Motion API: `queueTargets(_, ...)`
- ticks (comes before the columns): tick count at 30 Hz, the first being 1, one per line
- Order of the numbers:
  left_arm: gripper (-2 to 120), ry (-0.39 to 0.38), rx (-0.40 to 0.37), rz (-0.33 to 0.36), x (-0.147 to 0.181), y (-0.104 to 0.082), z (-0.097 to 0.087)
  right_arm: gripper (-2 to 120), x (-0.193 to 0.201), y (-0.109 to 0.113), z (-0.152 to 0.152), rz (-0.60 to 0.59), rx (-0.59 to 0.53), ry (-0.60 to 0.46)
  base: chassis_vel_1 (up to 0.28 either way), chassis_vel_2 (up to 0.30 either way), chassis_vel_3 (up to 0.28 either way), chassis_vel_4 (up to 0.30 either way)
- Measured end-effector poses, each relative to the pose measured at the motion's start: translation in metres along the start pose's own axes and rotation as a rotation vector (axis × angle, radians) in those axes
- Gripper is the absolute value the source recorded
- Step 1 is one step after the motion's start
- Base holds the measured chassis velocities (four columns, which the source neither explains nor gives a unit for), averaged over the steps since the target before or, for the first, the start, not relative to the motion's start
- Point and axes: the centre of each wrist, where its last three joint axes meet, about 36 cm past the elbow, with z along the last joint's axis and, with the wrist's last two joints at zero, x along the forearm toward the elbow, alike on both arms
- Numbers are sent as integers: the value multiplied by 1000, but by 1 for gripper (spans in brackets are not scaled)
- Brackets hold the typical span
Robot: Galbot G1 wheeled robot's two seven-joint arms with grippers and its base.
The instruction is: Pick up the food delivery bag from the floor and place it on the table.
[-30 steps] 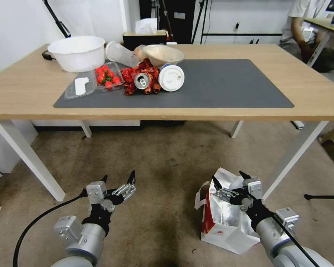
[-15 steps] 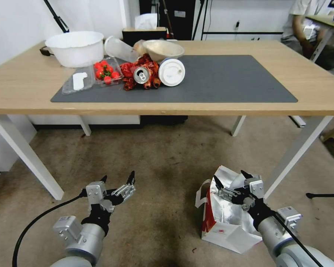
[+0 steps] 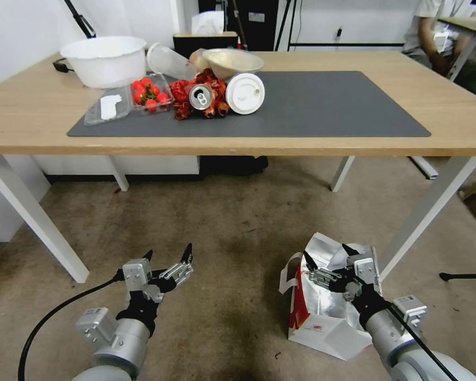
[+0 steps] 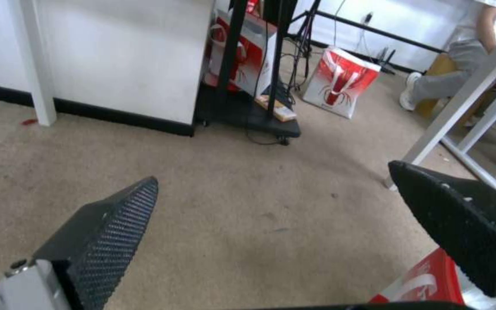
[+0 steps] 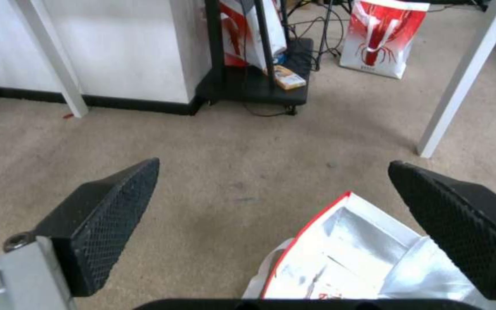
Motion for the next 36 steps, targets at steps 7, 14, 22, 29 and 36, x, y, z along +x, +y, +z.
queueTargets(7, 100, -2, 0, 2, 0, -1, -1, 100, 1, 1, -1, 0, 2, -2, 0, 0, 0, 0)
queueTargets(14, 100, -4, -4, 1, 0, -1, -1, 100, 3, 1, -3, 0, 4, -5, 0, 0, 0, 0)
queueTargets(22, 100, -4, -9, 3, 0, -1, -1, 100, 3, 1, -3, 1, 5, -5, 0, 0, 0, 0)
queueTargets(29, 100, -2, -9, 4, 0, 0, 0, 100, 2, 0, -2, 2, 10, -2, 0, 0, 0, 0)
queueTargets(36, 100, 1, -11, 6, 0, 1, 1, 100, 1, 1, -1, 2, 11, -2, 0, 0, 0, 0)
